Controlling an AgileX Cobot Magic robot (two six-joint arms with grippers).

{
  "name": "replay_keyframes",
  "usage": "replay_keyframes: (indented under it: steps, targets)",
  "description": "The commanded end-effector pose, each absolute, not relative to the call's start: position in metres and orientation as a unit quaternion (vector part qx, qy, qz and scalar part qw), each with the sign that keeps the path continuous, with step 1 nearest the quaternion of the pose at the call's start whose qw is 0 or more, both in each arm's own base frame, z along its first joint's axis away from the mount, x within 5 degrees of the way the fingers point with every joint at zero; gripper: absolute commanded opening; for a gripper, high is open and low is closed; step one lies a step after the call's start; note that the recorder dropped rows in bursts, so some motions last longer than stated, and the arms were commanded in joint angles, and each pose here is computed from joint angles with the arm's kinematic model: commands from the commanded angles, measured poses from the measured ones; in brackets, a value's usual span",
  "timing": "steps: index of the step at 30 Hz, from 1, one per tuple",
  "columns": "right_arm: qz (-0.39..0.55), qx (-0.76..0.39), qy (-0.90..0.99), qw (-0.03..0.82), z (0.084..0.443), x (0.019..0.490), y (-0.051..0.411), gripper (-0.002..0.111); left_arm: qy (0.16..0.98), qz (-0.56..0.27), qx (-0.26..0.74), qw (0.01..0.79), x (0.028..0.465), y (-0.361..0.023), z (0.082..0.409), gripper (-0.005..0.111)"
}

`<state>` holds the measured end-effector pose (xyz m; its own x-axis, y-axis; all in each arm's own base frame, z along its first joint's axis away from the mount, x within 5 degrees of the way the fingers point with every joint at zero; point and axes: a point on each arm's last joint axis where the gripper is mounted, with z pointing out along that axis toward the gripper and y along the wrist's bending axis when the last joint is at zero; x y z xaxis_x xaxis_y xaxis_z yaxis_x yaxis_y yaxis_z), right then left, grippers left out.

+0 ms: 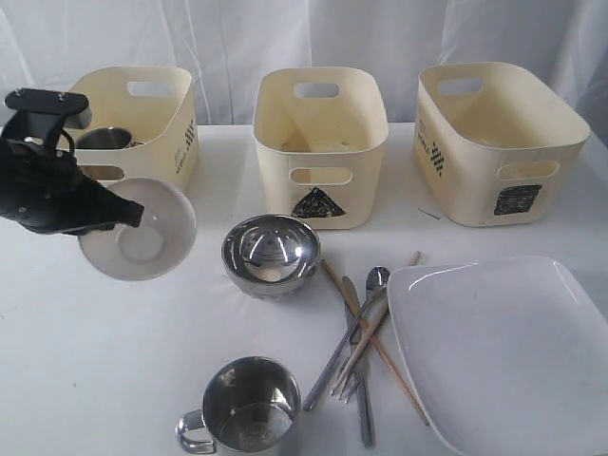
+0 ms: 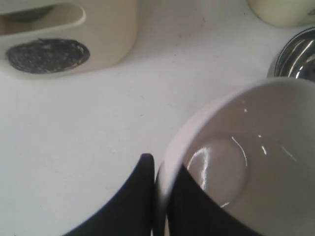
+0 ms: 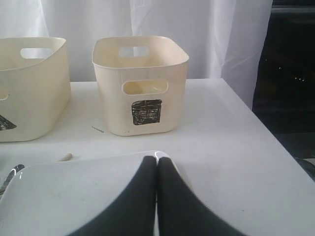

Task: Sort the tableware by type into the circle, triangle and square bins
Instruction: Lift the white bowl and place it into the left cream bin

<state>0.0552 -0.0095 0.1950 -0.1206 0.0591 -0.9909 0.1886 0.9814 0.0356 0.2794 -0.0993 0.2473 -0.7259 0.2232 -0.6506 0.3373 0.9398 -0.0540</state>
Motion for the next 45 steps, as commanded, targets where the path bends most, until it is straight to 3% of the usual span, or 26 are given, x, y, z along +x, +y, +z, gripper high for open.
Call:
replay_keyframes:
  steps: [1,7,14,27,34,38,45]
  targets:
    - [-0.051,0.083,0.746,0.659,0.194,0.055,-0.01,0.0,0.901,-0.072,0.169,0.392,0.273,-0.094,0.283,0.0]
    - [-0.051,0.083,0.746,0.659,0.194,0.055,-0.01,0.0,0.859,-0.056,0.183,0.474,0.289,-0.096,0.332,0.0]
    - [-0.051,0.083,0.746,0.659,0.194,0.055,-0.01,0.0,0.837,-0.024,0.143,0.527,0.33,-0.074,0.36,0.0]
    - [-0.051,0.083,0.746,0.659,0.194,0.055,-0.01,0.0,0.861,-0.003,0.101,0.498,0.414,-0.053,0.32,0.0]
    - [-0.051,0.083,0.746,0.659,0.194,0.055,-0.01,0.0,0.882,-0.015,0.08,0.464,0.466,-0.06,0.27,0.0]
    - [-0.051,0.083,0.746,0.659,0.194,0.055,-0.01,0.0,0.892,-0.02,0.07,0.447,0.483,-0.062,0.246,0.0]
    - [-0.051,0.083,0.746,0.659,0.194,0.055,-0.01,0.0,0.896,-0.02,0.069,0.438,0.489,-0.063,0.235,0.0]
